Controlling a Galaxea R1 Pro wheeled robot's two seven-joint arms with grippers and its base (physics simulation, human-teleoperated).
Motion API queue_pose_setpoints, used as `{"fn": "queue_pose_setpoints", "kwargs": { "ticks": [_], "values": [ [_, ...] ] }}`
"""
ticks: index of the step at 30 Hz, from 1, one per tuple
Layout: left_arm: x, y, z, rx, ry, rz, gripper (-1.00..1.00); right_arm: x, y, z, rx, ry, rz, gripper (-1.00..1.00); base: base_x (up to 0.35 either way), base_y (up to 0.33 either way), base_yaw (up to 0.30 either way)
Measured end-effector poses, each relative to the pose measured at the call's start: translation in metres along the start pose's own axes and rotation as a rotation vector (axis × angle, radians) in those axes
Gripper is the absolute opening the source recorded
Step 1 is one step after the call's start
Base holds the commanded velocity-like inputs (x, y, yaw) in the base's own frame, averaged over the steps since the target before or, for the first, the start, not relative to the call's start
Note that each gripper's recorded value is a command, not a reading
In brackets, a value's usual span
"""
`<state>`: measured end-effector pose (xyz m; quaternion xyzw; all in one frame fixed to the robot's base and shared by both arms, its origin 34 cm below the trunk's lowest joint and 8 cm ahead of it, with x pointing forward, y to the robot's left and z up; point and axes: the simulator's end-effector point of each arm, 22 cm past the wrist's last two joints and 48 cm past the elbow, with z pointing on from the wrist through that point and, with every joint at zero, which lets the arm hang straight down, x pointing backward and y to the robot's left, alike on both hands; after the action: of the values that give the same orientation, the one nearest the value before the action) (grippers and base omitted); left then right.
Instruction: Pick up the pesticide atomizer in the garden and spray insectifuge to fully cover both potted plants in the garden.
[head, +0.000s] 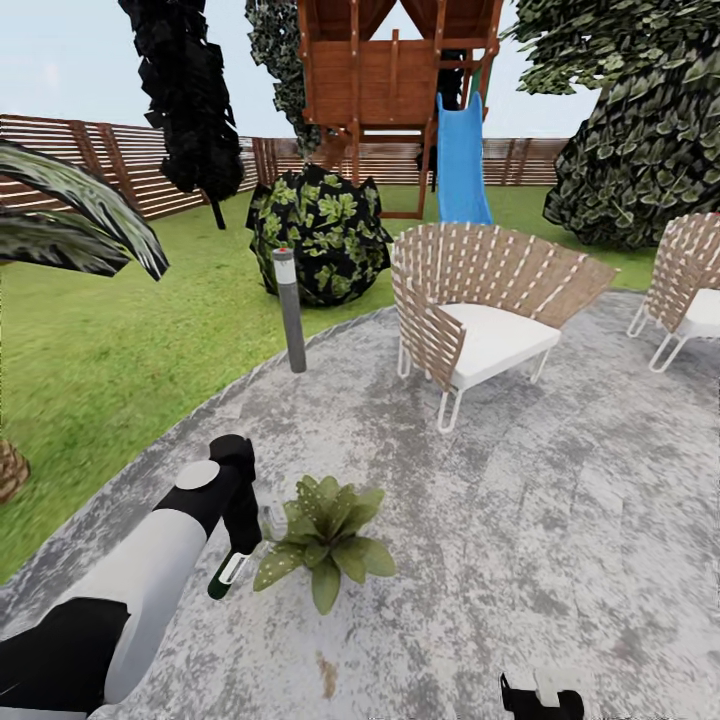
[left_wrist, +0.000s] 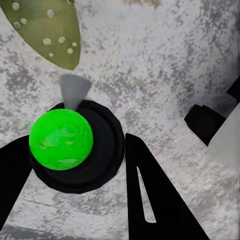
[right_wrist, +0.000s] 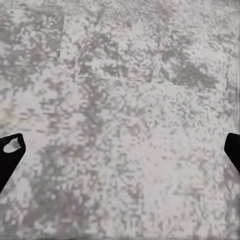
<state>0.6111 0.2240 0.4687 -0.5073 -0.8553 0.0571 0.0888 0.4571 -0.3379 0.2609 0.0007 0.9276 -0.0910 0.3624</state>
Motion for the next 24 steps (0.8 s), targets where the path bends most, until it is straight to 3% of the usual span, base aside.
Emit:
{"fn": "queue_pose_setpoints", "kwargs": {
  "ticks": [4, 19, 24],
  "values": [
    [0.0003, -0.0004, 0.0, 0.001, 0.001, 0.0, -1.0, -0.0001, 0.0004, -0.0002, -0.002, 0.0, 0.0, 1.0, -0.001, -0.102, 0.102],
    [-0.0001, 0.0005, -0.001, -0.002, -0.002, -0.002, -1.0, -0.0001, 0.0019, -0.0002, -0.004, 0.0, 0.0, 1.0, 0.003, -0.002, 0.275],
    [-0.0003, 0.0005, -0.0012, -0.002, -0.004, -0.003, -1.0, -0.0003, 0.0008, -0.0002, -0.002, -0.001, 0.0, 1.0, 0.117, -0.201, 0.151]
  ]
}}
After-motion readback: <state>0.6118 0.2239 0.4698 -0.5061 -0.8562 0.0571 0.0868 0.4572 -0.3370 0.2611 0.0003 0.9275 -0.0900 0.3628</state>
